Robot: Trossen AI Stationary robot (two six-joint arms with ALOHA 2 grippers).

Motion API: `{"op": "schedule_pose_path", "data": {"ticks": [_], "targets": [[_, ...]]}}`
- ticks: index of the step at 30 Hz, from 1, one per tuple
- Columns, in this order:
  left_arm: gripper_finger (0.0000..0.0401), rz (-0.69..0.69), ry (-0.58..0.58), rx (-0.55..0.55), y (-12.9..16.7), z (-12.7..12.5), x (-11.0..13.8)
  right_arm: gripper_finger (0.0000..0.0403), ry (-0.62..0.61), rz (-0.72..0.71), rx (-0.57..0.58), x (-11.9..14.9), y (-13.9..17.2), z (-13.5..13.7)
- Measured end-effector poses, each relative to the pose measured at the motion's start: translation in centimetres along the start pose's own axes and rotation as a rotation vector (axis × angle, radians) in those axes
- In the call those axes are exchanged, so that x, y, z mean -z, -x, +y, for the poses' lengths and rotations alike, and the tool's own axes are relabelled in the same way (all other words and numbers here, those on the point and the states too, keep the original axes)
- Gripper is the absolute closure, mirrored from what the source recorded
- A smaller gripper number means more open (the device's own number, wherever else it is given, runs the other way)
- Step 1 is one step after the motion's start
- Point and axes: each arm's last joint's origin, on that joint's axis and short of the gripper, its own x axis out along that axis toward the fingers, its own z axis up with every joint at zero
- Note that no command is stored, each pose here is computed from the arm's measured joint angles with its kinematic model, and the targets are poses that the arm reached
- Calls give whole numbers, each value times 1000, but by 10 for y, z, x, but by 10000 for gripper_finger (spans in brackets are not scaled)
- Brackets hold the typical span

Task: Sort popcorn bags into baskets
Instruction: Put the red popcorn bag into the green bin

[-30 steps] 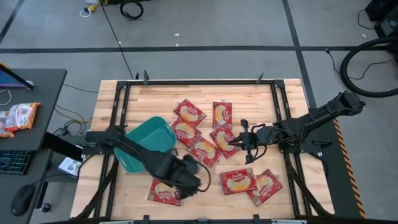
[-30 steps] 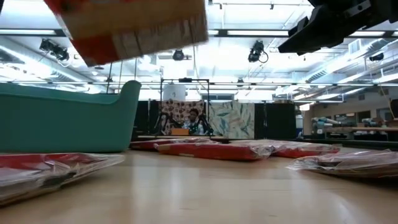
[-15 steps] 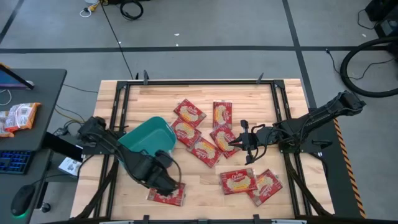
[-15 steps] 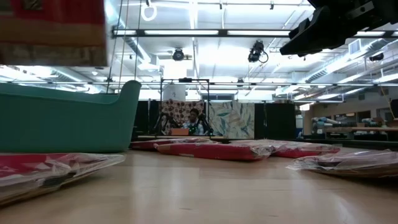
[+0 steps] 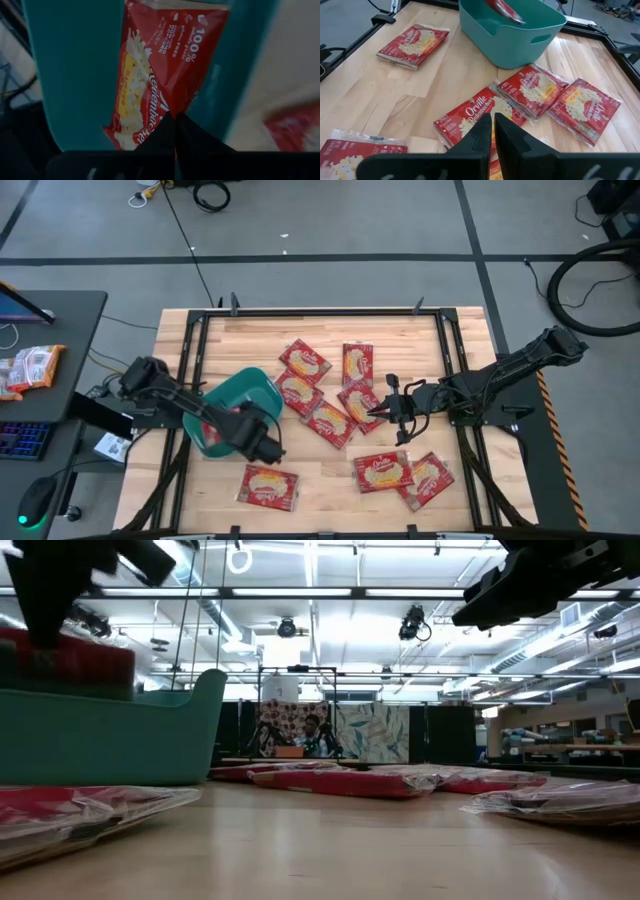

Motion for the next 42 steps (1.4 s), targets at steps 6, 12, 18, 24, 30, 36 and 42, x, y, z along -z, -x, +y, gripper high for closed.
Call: {"op": "schedule_pose_path", "data": {"ticks": [6, 12, 18, 24, 30, 36, 42], "targets": [[356, -35, -1, -32, -18, 0, -7, 376, 7, -9, 0, -1, 0, 0], [282, -11, -34, 28, -14, -4, -8, 376, 5, -20, 0, -2, 0, 0], [248, -142, -135, 357, 32, -27, -9, 376, 4, -24, -1, -2, 0, 0], [257, -413, -339, 684, 60, -69, 10, 376, -3, -22, -1, -2, 0, 0], [259, -364, -394, 643, 36, -105, 39, 376, -6, -21, -1, -2, 0, 0], [259, -297, -474, 611, 24, -130, 55, 376, -6, -25, -1, -3, 0, 0], [259, -153, -558, 578, 7, -154, 58, 376, -7, -25, 0, -3, 0, 0]]}}
